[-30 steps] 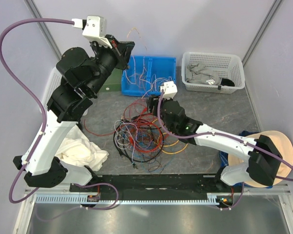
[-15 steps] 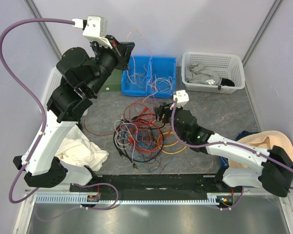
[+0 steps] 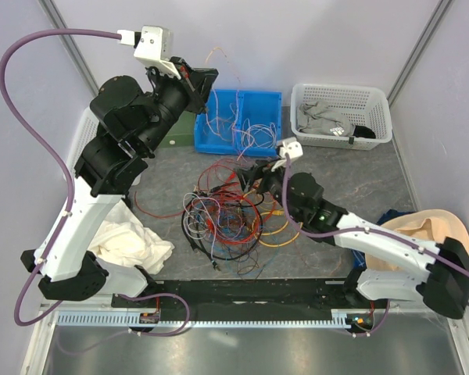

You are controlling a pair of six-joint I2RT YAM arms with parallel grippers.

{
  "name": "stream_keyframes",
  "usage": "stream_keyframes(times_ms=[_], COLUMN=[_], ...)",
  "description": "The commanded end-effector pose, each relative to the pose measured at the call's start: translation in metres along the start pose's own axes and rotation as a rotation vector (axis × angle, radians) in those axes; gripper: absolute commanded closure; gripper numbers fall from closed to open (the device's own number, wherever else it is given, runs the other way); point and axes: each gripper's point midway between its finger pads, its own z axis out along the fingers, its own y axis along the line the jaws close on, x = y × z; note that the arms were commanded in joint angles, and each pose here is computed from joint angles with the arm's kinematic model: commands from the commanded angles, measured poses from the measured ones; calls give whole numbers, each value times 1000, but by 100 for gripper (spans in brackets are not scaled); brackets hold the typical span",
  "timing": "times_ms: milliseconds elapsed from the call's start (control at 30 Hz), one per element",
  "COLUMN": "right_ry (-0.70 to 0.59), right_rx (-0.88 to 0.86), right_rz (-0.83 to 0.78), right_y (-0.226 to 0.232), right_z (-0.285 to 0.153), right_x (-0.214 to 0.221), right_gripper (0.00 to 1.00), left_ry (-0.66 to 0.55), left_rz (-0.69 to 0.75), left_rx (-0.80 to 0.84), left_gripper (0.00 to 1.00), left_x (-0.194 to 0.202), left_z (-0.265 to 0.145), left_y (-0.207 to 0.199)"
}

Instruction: Untangle the cables

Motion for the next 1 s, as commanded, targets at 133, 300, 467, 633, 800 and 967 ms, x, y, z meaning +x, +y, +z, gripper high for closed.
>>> stream_keyframes(times_ms=[133, 300, 467, 633, 800, 967], right_ry=[-8, -5, 60, 146, 228, 271], right_rx=[-81, 86, 172, 248, 337, 395], right_rz=[-17, -64, -100, -94, -90, -60], right_y=[37, 10, -20, -52, -91, -114], right_z=[56, 86, 71, 29, -22, -60], right_x=[-1, 18, 50, 80, 117, 132], right_gripper=[21, 54, 100, 100, 100, 100], left_ry=[-30, -14, -28, -93, -176, -282], left_rz=[-56, -51, -17, 20, 19, 11], left_rx=[57, 54, 17, -21, -10, -4], left_gripper=[98, 98, 98, 98, 98, 98], left_x=[-15, -9, -13, -36, -67, -104], left_z=[-6, -5, -3, 2, 3, -3], left_y=[-12, -11, -4, 1, -5, -8])
